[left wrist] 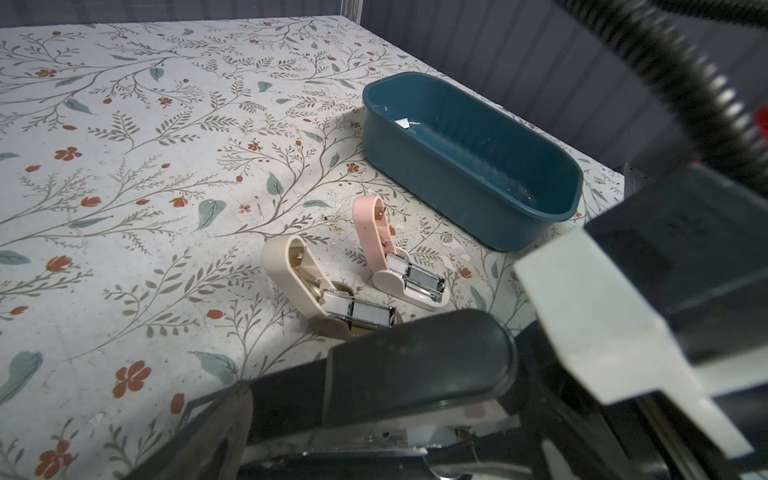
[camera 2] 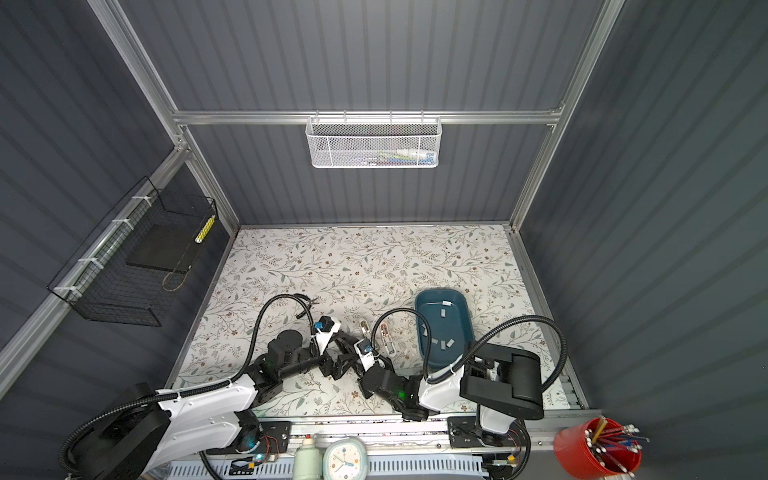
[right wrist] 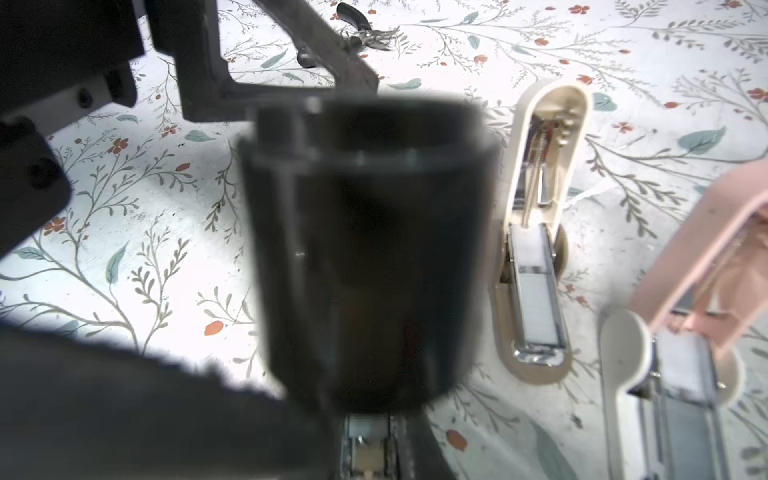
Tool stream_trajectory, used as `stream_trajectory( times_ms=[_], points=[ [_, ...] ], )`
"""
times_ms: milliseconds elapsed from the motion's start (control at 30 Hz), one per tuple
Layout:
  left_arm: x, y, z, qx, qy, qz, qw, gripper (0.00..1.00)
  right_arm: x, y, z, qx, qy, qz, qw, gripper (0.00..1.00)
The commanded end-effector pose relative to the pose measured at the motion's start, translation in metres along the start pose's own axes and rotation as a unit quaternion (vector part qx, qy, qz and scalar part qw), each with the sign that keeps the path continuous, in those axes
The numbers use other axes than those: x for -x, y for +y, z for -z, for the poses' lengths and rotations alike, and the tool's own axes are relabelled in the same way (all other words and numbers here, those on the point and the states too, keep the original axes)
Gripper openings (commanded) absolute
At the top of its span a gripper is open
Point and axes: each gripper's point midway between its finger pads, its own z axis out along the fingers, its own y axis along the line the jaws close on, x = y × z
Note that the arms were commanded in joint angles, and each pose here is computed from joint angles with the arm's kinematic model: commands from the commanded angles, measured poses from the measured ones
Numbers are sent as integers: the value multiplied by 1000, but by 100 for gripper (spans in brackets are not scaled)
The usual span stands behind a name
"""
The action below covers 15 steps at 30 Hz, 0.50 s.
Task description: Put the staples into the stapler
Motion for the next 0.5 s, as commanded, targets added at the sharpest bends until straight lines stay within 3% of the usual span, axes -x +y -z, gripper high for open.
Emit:
stream_trajectory(
  times_ms=[0, 167, 333, 467],
  points=[
    [11, -5, 2, -10, -26, -17, 999, 99, 12, 0, 4, -4, -24, -11, 1000, 7],
    [19, -5, 10, -3, -45, -19, 999, 99, 12, -1, 5, -5, -24, -13, 1000, 8],
    [28, 11, 20, 54, -58, -4, 997, 99, 12, 0, 5, -5, -20, -8, 1000, 12],
    [32, 32, 25, 115, -60, 27, 991, 99, 15, 3, 5, -3, -18, -6, 1000, 31]
  ],
)
